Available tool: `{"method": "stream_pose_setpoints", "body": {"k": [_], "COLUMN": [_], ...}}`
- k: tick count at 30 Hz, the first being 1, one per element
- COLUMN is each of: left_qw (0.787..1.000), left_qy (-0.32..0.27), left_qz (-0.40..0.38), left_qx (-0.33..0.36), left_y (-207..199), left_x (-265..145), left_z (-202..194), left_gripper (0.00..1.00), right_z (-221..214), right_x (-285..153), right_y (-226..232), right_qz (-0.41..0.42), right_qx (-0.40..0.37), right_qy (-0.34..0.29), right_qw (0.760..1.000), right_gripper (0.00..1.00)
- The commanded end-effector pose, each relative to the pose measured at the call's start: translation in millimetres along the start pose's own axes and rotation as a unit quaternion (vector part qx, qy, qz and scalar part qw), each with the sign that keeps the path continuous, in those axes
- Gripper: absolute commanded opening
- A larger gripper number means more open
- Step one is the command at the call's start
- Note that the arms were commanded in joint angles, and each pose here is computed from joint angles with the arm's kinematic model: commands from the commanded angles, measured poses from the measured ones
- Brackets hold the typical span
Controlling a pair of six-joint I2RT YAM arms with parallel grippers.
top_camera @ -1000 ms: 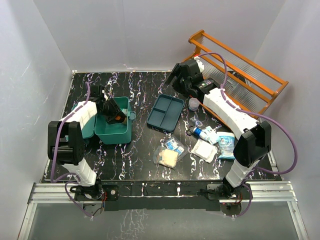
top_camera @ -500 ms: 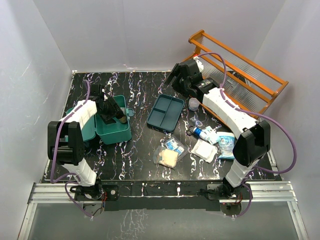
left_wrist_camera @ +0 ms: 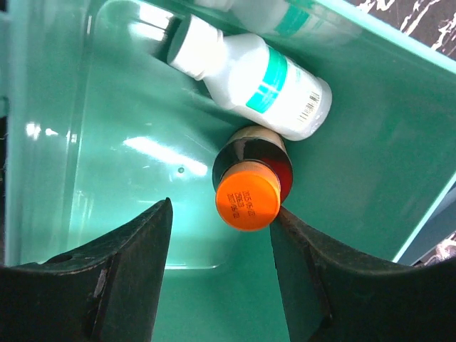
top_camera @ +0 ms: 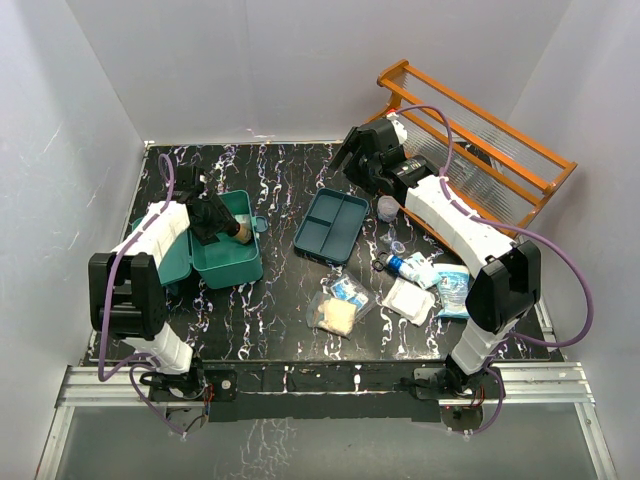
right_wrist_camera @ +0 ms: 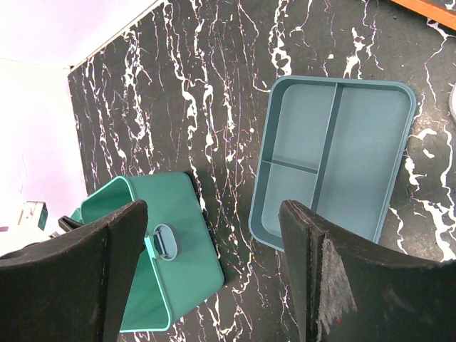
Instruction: Organize the medicine kit
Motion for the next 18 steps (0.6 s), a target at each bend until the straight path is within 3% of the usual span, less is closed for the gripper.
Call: {"method": "stream_pose_setpoints", "body": {"k": [1, 10, 18], "left_qw": [0.999, 0.998, 0.998], "left_qy": [-0.046, -0.050, -0.034], "left_qz": [0.017, 0.033, 0.038], "left_qx": [0.000, 0.007, 0.023], "left_y": [6, 15, 18], "left_x": [-19, -16, -7], "left_z": [7, 4, 1], "left_gripper": [0.55, 0.45, 0.54], "right_z": [15, 13, 12], "right_x": [-9, -12, -12], "right_y": [8, 5, 4], "right_qz": [0.017, 0.014, 0.014], "right_qx": [0.005, 0.004, 0.004], "right_qy": [-0.028, -0.029, -0.029], "right_qw": [0.999, 0.999, 0.999], "right_gripper": [0.73, 0.73, 0.73]}}
Point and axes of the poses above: each gripper's point midway between its finger pads, its own x axis out along the fingers, its own y axis along the line the jaws close on, z = x × y, the point moved 7 cm from there along -x, back along the fingers, and after that the axes turned 11 degrees about -x, right-handed, at the moved point
